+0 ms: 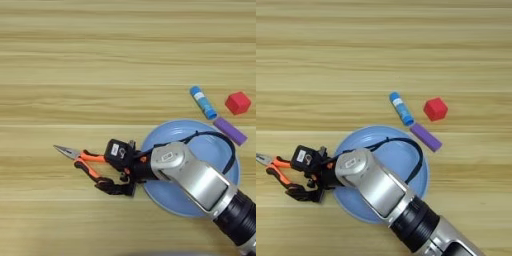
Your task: Move the objects on the table
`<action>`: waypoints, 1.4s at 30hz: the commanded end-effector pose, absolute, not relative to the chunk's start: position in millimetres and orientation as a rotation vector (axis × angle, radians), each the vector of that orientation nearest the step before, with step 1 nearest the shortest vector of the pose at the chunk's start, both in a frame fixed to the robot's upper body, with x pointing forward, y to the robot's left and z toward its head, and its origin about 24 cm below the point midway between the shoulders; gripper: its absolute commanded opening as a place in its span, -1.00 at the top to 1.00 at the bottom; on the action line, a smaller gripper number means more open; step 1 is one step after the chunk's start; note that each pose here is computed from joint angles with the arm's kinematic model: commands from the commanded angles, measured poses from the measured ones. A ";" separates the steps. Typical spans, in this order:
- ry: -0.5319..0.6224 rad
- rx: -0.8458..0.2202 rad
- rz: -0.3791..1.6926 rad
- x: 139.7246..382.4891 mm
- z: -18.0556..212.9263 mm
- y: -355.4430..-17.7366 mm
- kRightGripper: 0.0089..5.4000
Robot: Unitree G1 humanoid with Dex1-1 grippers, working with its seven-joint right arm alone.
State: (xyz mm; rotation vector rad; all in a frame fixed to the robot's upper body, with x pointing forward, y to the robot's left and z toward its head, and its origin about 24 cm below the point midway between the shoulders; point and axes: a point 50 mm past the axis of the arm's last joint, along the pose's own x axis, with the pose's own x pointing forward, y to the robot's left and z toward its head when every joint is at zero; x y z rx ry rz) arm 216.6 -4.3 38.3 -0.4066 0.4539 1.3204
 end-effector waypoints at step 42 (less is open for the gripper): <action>0.194 -0.213 0.849 309.4 109.6 -39.1 -0.30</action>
